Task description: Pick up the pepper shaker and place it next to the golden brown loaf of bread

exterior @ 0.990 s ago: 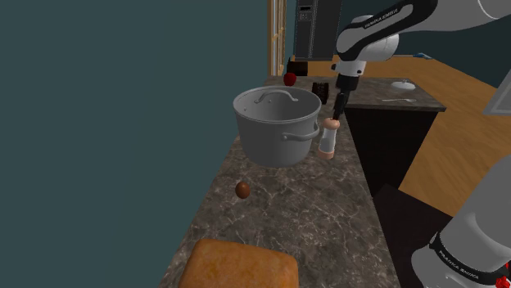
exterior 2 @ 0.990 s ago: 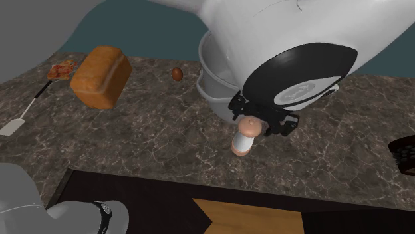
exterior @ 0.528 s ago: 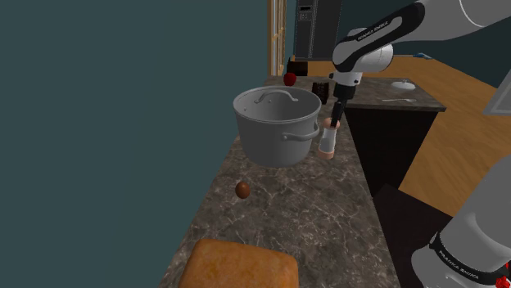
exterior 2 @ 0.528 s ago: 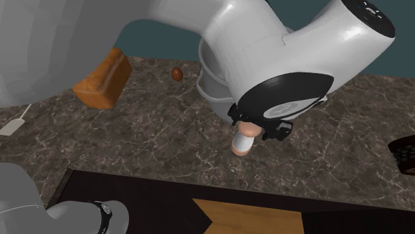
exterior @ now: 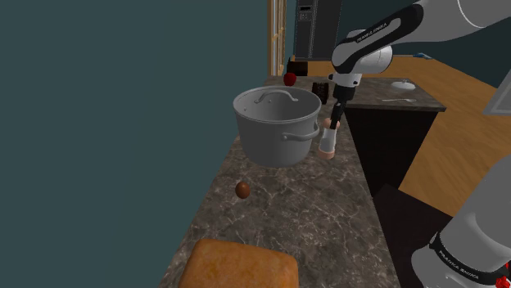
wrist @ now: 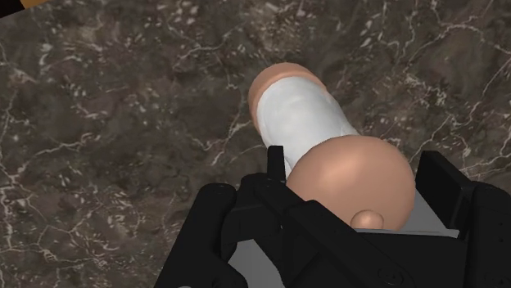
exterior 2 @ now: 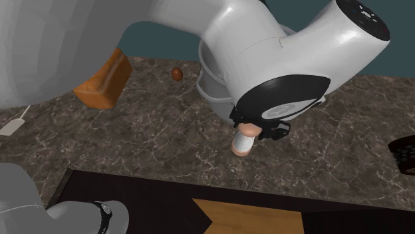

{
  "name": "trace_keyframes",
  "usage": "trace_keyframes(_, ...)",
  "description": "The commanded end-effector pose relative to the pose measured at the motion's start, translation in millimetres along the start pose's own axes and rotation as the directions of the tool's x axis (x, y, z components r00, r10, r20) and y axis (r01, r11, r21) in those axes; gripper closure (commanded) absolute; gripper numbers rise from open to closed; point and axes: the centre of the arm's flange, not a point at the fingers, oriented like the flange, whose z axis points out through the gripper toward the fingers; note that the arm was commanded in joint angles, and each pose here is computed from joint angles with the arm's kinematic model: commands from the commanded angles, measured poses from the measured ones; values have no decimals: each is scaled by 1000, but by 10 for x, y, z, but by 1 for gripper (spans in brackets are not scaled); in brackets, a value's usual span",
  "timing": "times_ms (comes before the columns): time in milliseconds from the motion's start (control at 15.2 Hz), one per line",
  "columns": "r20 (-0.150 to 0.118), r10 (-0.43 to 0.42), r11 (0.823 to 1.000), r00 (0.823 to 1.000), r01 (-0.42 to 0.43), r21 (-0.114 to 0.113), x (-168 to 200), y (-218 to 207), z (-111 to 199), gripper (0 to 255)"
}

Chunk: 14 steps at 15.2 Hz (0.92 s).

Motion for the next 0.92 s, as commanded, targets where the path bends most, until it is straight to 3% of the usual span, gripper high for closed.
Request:
trace_keyframes(0,0,0,1000,1000,0,0,0,0,0,255)
trace_keyframes(528,0,0,1000,1000,0,0,0,0,1,255)
trace_keyframes(858,0,0,1000,1000,0,0,10,-44,-259,255)
